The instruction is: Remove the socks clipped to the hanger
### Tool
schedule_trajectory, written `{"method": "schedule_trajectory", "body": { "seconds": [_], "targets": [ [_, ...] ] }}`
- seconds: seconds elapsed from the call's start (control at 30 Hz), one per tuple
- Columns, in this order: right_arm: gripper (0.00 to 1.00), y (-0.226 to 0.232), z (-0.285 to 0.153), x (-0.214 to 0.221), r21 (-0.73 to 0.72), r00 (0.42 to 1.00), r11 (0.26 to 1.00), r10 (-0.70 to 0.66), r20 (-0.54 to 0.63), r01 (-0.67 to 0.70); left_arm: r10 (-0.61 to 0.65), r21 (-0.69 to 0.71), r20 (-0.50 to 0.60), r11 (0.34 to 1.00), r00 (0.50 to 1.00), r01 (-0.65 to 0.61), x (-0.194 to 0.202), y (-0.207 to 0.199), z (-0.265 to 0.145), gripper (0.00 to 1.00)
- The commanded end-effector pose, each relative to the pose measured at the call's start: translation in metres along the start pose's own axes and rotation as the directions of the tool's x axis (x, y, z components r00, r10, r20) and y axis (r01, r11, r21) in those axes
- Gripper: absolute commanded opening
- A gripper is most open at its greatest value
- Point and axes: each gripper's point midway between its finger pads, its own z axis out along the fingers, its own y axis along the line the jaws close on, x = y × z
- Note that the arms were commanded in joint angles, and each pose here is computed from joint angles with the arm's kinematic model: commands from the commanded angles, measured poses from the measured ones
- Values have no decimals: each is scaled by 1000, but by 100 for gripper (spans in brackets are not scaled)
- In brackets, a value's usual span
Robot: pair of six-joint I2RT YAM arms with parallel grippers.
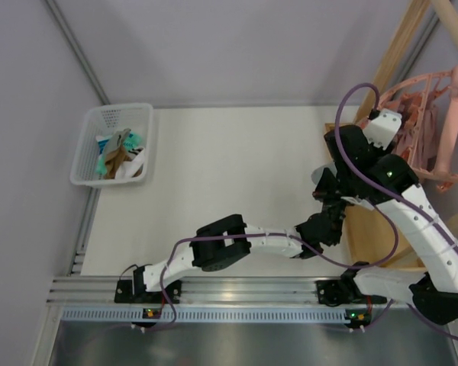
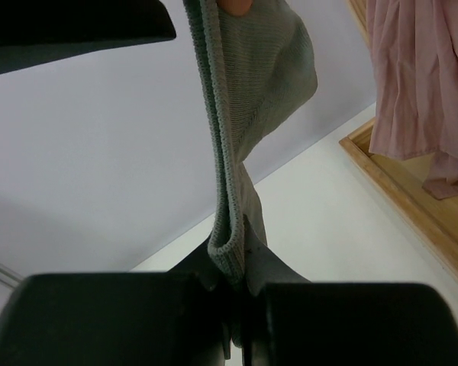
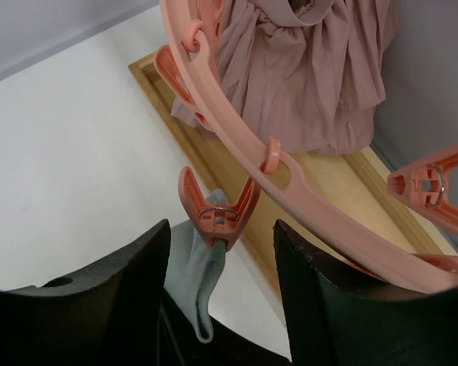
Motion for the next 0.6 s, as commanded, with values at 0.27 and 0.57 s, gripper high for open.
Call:
{"method": "schedule_trajectory", "body": {
  "seconds": [0.27,0.57],
  "targets": [
    [51,-6,1,-42,17,964,989,138,226,-145,-117,-57,3,991,993,117,-20,35,4,0],
    [10,1,8,-48,67,960,989,111,255,-132,-120,-59,-5,991,993,119,-19,37,3,0]
  ]
}}
